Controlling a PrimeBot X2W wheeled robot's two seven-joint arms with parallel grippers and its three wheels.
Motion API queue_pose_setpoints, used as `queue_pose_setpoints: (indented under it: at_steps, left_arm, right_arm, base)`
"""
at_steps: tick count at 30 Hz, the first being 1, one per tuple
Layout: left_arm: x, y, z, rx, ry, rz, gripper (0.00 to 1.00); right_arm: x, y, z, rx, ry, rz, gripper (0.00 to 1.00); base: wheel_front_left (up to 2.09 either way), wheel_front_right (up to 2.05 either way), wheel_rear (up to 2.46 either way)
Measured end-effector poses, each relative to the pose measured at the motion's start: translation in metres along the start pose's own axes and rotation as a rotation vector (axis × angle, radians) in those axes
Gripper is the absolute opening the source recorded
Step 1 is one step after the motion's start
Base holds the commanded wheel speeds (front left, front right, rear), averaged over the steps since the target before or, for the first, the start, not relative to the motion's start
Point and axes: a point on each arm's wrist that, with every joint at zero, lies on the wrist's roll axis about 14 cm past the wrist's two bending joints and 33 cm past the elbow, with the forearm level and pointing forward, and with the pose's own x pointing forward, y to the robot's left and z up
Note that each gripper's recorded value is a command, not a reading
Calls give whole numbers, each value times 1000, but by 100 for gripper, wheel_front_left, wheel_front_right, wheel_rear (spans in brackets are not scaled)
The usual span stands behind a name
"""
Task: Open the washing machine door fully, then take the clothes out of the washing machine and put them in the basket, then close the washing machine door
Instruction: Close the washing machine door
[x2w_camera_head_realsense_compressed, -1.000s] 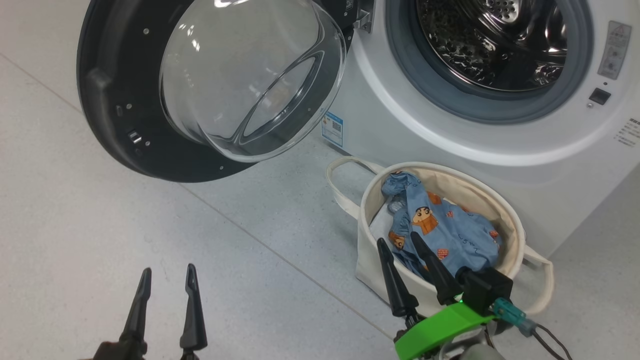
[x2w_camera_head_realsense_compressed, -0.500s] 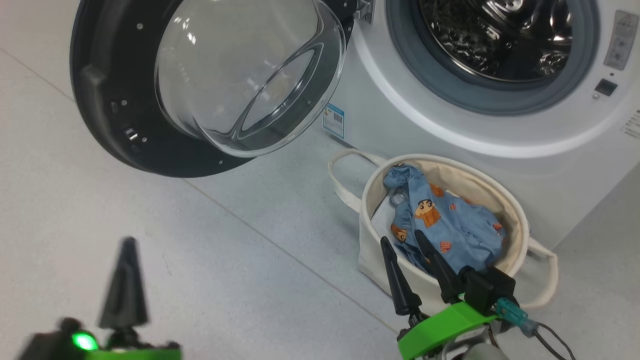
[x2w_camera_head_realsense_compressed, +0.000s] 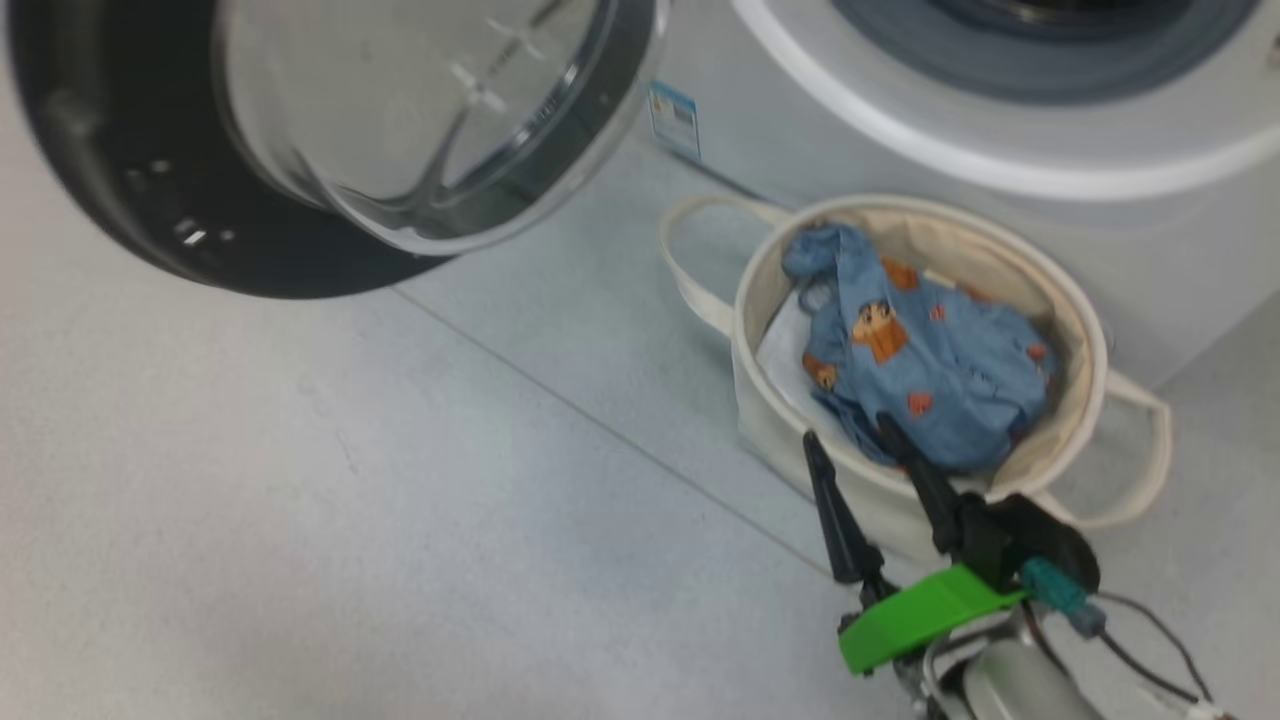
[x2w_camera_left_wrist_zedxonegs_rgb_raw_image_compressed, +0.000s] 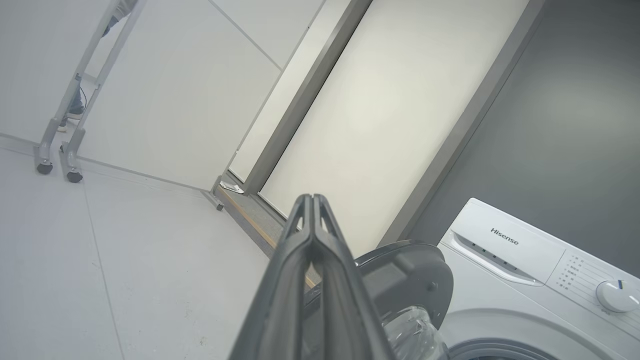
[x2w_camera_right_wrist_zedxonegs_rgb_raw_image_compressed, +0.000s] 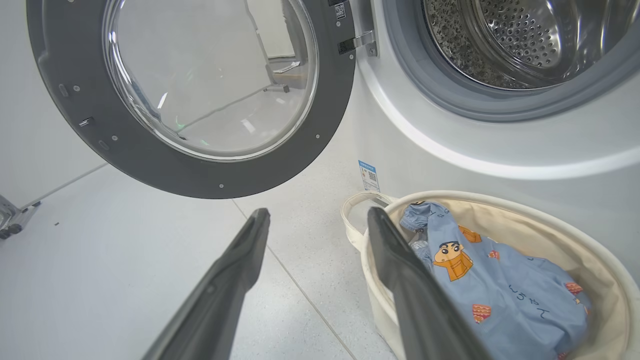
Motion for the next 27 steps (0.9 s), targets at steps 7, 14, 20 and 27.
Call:
queue_pose_setpoints:
  at_steps: [7,14,20,27]
  left_arm:
    - [65,9,-7,-35,96,40,0]
    - [101,23,-64,-152,259,143,0]
    - [110,25,-96,-261,330,197,0]
    - [110,16,-126,-329,469,199,0]
  right_arm:
    - [-6,-45,-4,-34,6,-76,100]
    - [-27,-84,-6,-63,10,-177,100]
    - [-45,-98,-11,-78,37,-229,100]
    - [-52,-96,-8,-92,43,-232,100]
  base:
    - [0,0,0]
    - [0,0,0]
    - [0,0,0]
    - [0,0,0]
